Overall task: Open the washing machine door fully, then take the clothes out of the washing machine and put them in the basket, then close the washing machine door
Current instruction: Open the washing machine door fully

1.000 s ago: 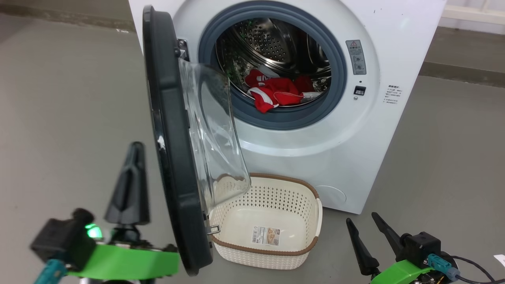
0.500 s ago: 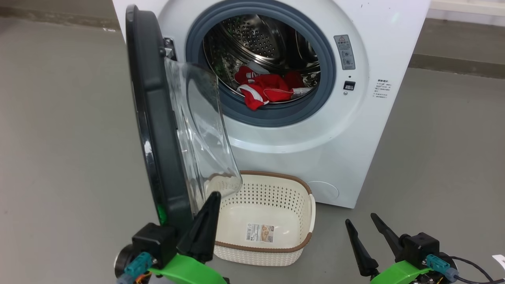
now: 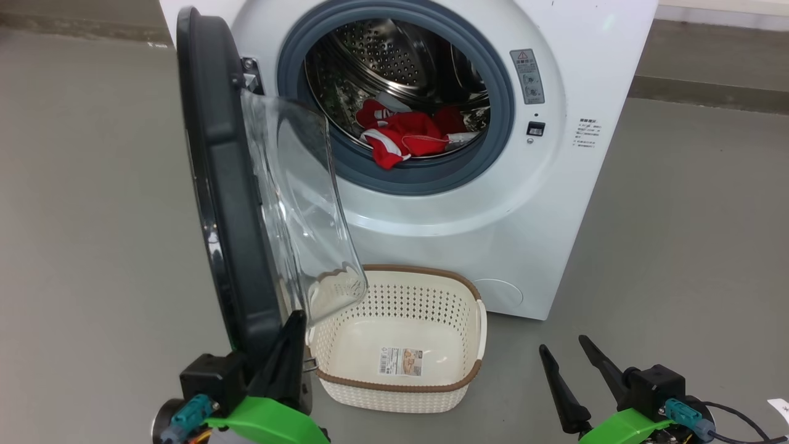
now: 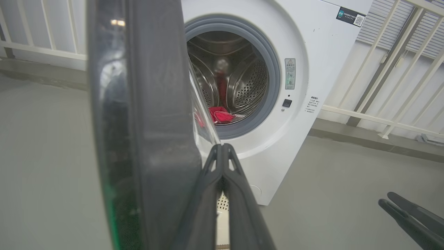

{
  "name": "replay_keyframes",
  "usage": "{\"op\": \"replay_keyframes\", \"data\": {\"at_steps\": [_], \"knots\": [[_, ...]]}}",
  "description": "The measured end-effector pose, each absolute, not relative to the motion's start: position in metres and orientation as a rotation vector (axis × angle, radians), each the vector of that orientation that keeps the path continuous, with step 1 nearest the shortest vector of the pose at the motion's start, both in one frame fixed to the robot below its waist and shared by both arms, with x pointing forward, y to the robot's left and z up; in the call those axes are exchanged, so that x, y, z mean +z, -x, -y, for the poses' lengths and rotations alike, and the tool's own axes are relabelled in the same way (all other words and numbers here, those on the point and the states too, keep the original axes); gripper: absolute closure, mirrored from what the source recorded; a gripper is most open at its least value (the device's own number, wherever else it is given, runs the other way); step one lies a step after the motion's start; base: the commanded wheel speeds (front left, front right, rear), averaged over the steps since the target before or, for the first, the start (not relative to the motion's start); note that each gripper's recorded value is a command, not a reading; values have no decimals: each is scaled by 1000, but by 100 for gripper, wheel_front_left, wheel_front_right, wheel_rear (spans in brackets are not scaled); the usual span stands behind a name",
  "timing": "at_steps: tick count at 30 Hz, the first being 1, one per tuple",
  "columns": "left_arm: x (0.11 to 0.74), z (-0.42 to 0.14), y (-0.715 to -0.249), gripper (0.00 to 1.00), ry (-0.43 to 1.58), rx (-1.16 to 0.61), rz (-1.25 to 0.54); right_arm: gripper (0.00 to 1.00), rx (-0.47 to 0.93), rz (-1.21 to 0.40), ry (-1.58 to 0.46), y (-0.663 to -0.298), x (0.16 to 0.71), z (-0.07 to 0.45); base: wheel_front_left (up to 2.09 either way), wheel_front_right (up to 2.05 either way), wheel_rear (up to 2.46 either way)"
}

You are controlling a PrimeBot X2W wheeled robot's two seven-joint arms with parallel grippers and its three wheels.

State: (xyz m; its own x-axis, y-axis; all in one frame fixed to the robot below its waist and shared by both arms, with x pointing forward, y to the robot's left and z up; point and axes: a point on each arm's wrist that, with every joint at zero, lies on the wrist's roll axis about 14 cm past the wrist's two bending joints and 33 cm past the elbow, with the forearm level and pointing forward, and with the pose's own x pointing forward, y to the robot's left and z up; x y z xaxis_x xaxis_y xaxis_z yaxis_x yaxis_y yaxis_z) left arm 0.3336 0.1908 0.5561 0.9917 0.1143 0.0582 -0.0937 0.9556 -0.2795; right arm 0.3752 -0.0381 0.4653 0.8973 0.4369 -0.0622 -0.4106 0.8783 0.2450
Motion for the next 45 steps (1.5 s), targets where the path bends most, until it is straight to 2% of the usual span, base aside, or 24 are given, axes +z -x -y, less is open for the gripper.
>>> {"op": "replay_keyframes", "data": {"at_steps": [15, 30, 45], "knots": [[542, -248, -306, 100, 270, 323, 55, 0, 482, -137, -219, -378, 460, 24, 0, 0, 0], [526, -340, -266, 100, 219, 592, 42, 0, 537, -177, -191, -378, 447, 7, 0, 0, 0], [534, -410, -242, 100, 192, 769, 88, 0, 547, -195, -154, -378, 438, 7, 0, 0, 0]]}}
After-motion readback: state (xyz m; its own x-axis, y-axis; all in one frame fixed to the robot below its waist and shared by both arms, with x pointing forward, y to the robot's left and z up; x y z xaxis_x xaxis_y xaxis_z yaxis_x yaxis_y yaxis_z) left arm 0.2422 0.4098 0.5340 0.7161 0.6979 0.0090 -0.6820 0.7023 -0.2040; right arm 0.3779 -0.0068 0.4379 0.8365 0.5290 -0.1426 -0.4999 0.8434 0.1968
